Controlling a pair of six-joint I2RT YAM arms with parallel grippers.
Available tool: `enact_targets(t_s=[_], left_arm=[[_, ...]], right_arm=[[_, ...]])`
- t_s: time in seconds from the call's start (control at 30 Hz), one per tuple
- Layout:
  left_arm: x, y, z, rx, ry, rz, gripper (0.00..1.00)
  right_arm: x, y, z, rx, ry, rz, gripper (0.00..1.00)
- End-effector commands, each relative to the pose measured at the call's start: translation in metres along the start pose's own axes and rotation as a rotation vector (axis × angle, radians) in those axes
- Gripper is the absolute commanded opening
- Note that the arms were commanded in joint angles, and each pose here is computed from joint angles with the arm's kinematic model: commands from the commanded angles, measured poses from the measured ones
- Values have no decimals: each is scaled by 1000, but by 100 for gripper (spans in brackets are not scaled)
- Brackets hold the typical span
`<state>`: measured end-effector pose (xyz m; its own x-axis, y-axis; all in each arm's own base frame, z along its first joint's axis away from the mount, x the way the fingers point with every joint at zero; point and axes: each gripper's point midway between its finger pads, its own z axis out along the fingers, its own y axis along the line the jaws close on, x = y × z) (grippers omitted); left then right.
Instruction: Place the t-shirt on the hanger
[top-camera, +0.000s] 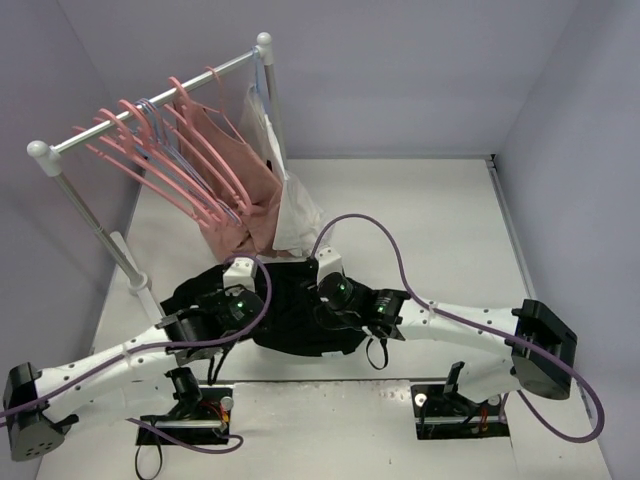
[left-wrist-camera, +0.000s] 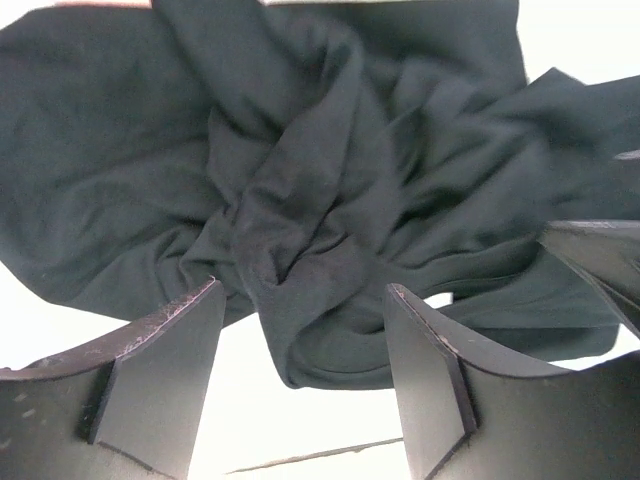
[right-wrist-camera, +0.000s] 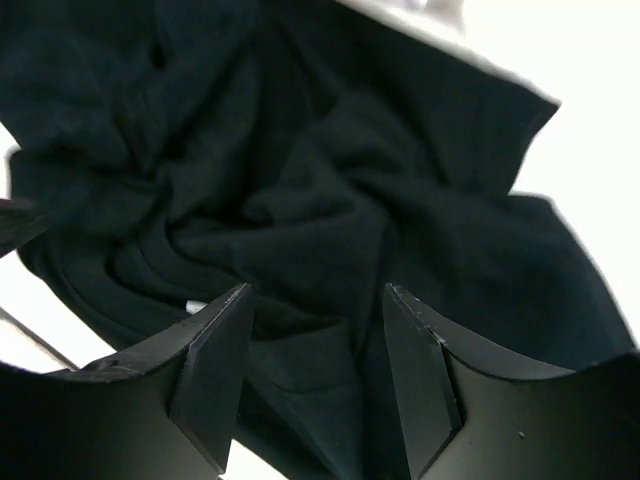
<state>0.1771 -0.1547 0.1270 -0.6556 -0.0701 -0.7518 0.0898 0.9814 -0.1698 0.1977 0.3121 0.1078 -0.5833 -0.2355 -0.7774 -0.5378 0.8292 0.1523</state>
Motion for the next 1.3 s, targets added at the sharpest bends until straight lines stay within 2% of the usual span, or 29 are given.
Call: enact_targets(t_s=[0.0,0.37,0.43,0.57,0.63,0.73,0.8,0.83,0.87,1.0,1.07,1.17,1.2,1.27], left_arm=[[5,-3,7,-33,47,51,60],[18,3,31,-96,97,59,59],[17,4,37,-92,103,34,59],[15,6,44,-75,106,-16,54],[14,7,46,-65,98,-30,48],[9,2,46,-30,79,-50,21],[4,-4,43,1,70,-54,5],[1,-7,42,18,65,-52,0],[-2,-8,40,28,59,-49,0],[-63,-25,10,110,-96,-32,0],[-108,-27,-14,115,-208,-31,0],[-189,-21,-58,87,-386,-26,0],[-227,-23,-80,84,-464,-18,0],[-269,-22,-100,51,-540,1,0]], right_arm=[[-4,12,-5,-45,-32,64,52],[40,-4,-1,-22,54,39,51],[45,-6,0,-19,62,32,48],[46,-6,-1,-27,62,26,33],[45,-7,-3,-29,57,18,24],[40,-7,-7,-41,39,4,4],[33,-6,-10,-49,21,-8,0],[29,-6,-12,-51,8,-22,0],[24,-6,-14,-52,-7,-35,0],[-36,-14,-35,6,-161,-169,0],[-93,-21,-59,92,-290,-244,0],[-175,-47,-98,301,-425,-459,0],[-198,-61,-107,370,-447,-473,0],[-267,-70,-137,438,-546,-501,0]])
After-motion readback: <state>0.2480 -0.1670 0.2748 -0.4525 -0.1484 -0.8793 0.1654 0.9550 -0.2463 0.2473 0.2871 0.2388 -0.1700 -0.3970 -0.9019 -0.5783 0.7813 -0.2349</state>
